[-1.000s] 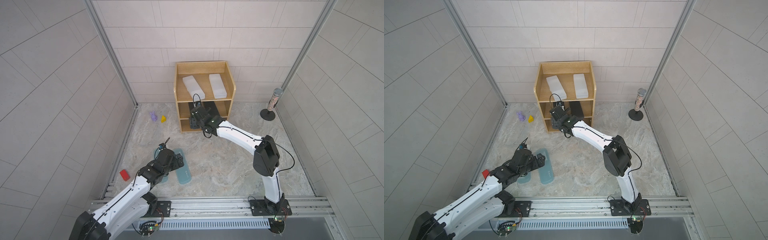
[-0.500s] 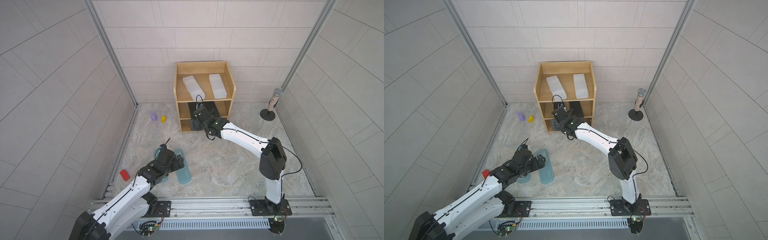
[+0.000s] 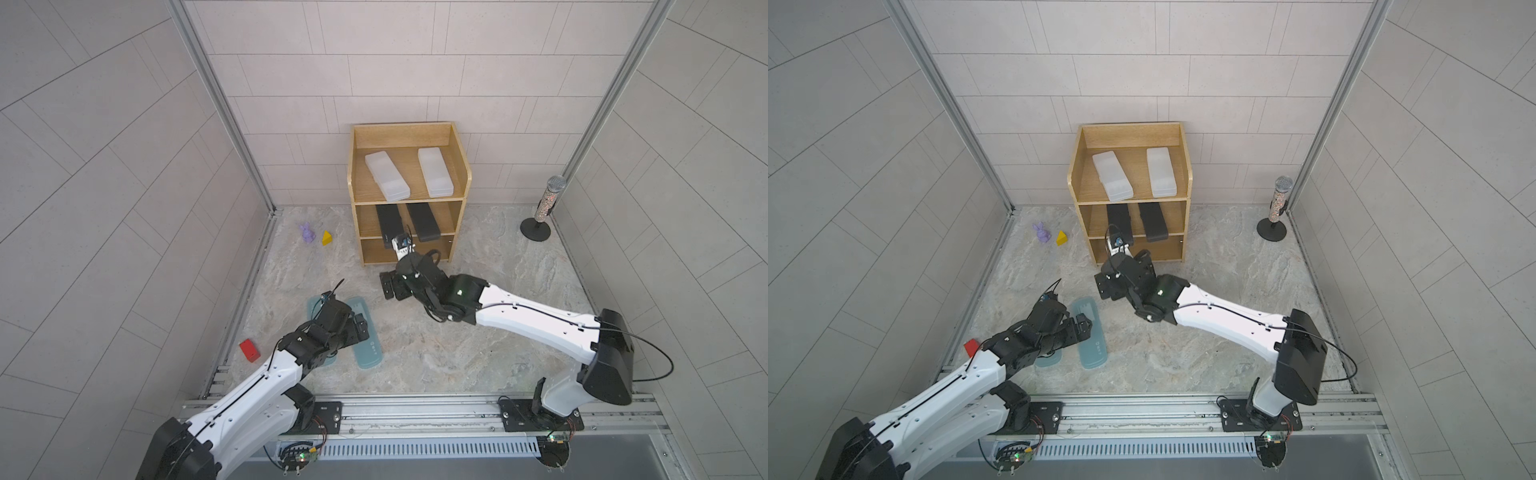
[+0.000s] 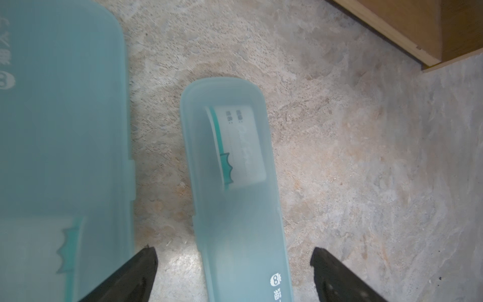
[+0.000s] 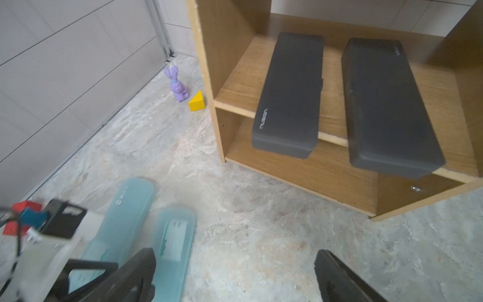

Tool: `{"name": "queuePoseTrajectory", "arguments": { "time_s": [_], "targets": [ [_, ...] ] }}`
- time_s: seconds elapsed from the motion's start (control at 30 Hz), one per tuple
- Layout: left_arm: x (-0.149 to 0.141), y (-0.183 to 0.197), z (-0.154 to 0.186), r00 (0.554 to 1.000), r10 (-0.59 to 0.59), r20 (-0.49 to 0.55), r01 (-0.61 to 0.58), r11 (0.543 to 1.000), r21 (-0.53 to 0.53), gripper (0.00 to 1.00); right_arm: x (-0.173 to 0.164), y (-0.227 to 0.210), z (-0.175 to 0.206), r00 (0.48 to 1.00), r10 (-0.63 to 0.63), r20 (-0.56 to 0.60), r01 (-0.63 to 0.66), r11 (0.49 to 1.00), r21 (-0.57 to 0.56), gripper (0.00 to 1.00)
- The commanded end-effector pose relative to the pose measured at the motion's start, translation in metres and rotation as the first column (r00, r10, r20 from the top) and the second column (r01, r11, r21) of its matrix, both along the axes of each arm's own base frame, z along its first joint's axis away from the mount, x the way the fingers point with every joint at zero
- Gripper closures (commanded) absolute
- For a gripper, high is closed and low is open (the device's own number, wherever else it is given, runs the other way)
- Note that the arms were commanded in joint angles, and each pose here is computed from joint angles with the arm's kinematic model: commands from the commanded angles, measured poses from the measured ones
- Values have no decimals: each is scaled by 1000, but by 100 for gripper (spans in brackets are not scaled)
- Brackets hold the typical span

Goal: Place the pencil cases on the shelf according to color
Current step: Place the pencil case on the shelf, then move the pencil case to the center of the board.

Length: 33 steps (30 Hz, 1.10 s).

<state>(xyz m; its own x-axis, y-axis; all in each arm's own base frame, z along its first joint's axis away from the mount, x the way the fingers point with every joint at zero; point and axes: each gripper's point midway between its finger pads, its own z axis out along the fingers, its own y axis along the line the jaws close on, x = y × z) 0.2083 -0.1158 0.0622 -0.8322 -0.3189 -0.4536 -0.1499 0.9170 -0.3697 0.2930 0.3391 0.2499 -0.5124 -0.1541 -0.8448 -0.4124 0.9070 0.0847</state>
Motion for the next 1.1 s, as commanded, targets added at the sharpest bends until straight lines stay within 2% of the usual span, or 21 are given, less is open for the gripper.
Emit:
{"name": "queuePoseTrajectory", "arguments": {
  "time_s": [0.0, 0.23, 0.4, 0.63, 0.9, 1.0, 1.07],
  "targets": [
    [2, -3, 2, 1000, 8, 6, -8, 1000, 29, 0, -17, -25, 12, 998, -54, 28, 53, 997, 47, 0],
    [8, -17, -14, 1000, -8, -5, 9, 998, 70, 0, -71, -87, -14, 998, -56, -21, 57, 996, 71, 0],
    [16, -37, -24, 999, -34, -7, 34, 996, 85, 0, -98, -138, -40, 994, -91, -62, 96, 991, 97, 0],
    [22, -101, -26, 989, -149, 1, 149, 987, 67, 0, -115, -182, -51, 991, -119, -57, 126, 984, 128, 0],
    [36, -183, -7, 966, -254, 49, 252, 967, 47, 0, -119, -194, -57, 988, -138, -66, 144, 984, 101, 0],
    [44, -173, 5, 972, -223, 79, 215, 972, 94, 0, -118, -194, -61, 984, -159, -79, 165, 983, 78, 0],
    [47, -146, 15, 977, -172, 128, 153, 978, 145, 0, -116, -190, -65, 982, -164, -92, 170, 984, 57, 0]
  ]
}}
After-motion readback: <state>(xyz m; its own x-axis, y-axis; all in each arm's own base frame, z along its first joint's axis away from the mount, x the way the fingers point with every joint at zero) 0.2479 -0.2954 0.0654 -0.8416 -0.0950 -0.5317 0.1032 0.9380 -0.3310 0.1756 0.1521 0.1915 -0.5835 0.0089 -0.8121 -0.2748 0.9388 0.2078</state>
